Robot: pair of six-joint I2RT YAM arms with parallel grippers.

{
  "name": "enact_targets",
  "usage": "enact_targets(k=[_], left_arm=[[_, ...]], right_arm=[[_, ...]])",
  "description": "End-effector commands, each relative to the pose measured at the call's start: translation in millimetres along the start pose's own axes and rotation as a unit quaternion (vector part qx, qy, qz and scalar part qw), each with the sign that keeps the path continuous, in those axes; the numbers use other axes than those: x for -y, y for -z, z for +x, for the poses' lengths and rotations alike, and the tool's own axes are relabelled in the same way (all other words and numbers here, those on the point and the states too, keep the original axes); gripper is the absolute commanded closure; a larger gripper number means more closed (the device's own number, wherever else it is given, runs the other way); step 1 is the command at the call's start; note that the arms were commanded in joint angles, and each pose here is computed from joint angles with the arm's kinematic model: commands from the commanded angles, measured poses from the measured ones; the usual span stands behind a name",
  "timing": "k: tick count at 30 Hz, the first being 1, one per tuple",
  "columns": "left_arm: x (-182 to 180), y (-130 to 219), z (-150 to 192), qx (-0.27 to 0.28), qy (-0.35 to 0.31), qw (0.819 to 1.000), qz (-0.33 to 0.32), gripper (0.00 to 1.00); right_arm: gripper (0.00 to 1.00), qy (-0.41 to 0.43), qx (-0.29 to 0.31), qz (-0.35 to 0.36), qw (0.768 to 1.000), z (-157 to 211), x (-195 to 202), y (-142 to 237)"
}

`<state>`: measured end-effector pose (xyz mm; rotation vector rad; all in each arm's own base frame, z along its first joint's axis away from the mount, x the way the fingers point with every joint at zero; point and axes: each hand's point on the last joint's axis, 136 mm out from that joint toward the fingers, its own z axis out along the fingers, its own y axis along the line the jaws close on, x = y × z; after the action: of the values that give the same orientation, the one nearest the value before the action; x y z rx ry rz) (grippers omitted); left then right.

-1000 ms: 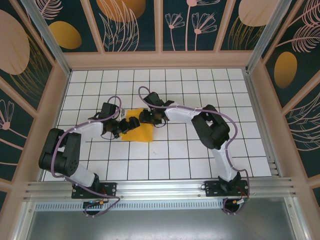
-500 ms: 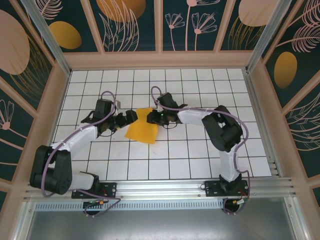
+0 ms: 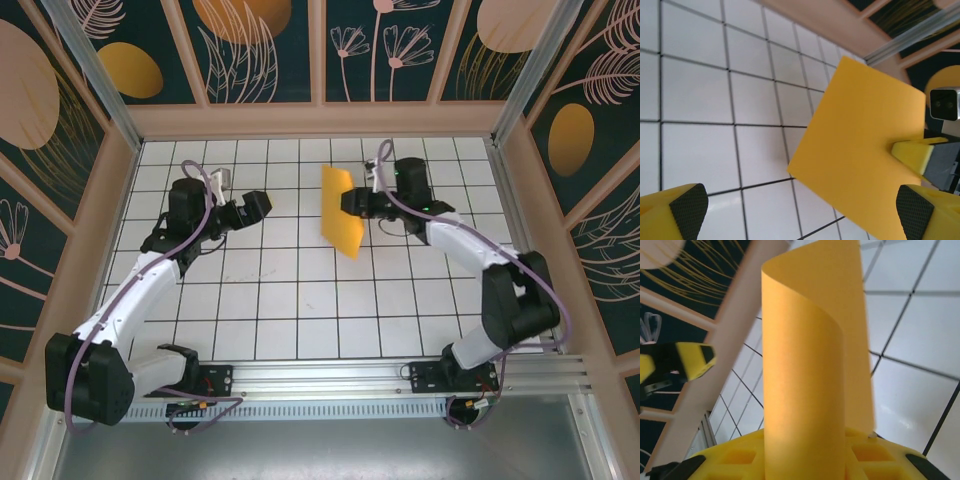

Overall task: Fold a paper plane with a square sheet of paper (fold left side to right side)
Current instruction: Pick up the square sheet of paper from the center of the table, then place a square sheet of paper at the center of the table.

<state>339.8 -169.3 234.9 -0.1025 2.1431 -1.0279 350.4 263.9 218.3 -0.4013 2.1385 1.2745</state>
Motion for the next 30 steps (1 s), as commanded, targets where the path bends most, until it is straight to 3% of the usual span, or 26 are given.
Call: enact_targets(k=[1, 6, 15, 21, 30], left_arm=[[52.7, 7.4, -25.0, 0.024, -0.069, 0.992, 0.099, 0.02], [96.0, 11.2, -45.0, 0.027, -0.131, 0.974, 0.181, 0.02], [142.3, 22.6, -56.1, 0.022, -0.215, 0.935, 0.279, 0.02], [164.3, 30.6, -48.4, 0.01, -0.228, 0.915, 0.333, 0.02], [195.2, 28.4, -19.7, -0.028, -0.253, 0.887, 0.385, 0.05]], right_arm=[[0.68, 0.085, -0.006, -0.06, 0.995, -10.6, -43.1, 30.9], [0.68, 0.161, -0.005, -0.096, 0.982, -30.5, -96.6, 64.6], [0.7, 0.242, 0.028, -0.156, 0.957, -54.6, -174.2, 111.5], [0.71, 0.263, 0.043, -0.193, 0.944, -58.0, -203.9, 122.9], [0.72, 0.276, 0.044, -0.21, 0.937, -56.9, -217.7, 120.7]])
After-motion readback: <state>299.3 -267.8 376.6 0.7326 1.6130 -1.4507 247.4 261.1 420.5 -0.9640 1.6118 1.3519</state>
